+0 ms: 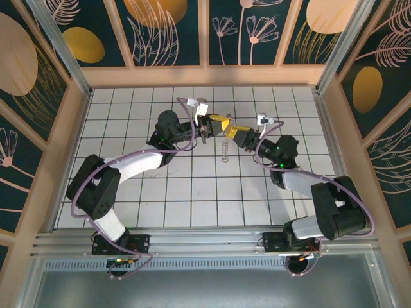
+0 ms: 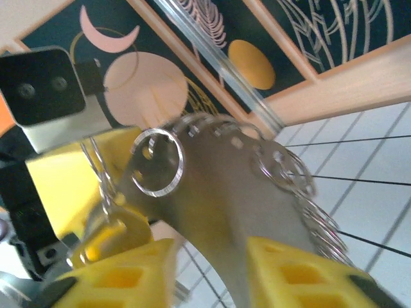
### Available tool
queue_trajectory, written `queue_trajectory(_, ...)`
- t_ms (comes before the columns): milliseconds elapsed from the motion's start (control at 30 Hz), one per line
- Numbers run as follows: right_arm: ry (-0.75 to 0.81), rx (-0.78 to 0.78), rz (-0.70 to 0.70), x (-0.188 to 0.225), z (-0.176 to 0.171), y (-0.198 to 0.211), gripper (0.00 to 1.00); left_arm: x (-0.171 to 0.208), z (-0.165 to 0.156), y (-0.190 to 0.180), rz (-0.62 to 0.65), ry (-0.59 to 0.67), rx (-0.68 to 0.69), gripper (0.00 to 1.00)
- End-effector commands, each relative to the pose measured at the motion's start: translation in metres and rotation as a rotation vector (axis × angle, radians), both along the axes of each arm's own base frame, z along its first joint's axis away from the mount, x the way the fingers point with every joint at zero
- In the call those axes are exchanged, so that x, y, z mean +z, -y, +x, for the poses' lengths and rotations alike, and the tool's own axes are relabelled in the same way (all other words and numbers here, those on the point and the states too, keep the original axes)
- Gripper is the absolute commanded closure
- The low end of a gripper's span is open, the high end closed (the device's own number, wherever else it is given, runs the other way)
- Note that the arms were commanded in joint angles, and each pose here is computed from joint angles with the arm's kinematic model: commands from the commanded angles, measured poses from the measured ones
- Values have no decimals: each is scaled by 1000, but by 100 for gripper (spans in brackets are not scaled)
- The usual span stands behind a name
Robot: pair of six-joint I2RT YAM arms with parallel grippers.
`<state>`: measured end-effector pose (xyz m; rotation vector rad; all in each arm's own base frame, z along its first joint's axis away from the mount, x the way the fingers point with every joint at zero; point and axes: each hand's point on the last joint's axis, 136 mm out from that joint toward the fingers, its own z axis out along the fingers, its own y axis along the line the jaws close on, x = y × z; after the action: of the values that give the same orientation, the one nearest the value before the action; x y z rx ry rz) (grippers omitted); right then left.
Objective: Put the keys on the keyring
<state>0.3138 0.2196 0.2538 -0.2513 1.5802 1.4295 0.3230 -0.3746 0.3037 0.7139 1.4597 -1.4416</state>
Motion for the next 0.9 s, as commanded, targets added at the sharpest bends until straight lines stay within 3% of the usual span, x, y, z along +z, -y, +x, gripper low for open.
queue_trajectory(0,49,-77,-2,9,-1,16,59,14,6,-4,-59,4,21,100)
queue_trajectory(233,105,-153,-18,24,-5,28,58,6,11,-2,-84,-96,10,100)
queue_trajectory(433,161,-125,-19,41,-5,23,50,4,9,0,-108,-149,-23,100)
queue_trajectory(867,146,-74,-10,36,7,4,51,6,5,2,-146,-192,-69,100)
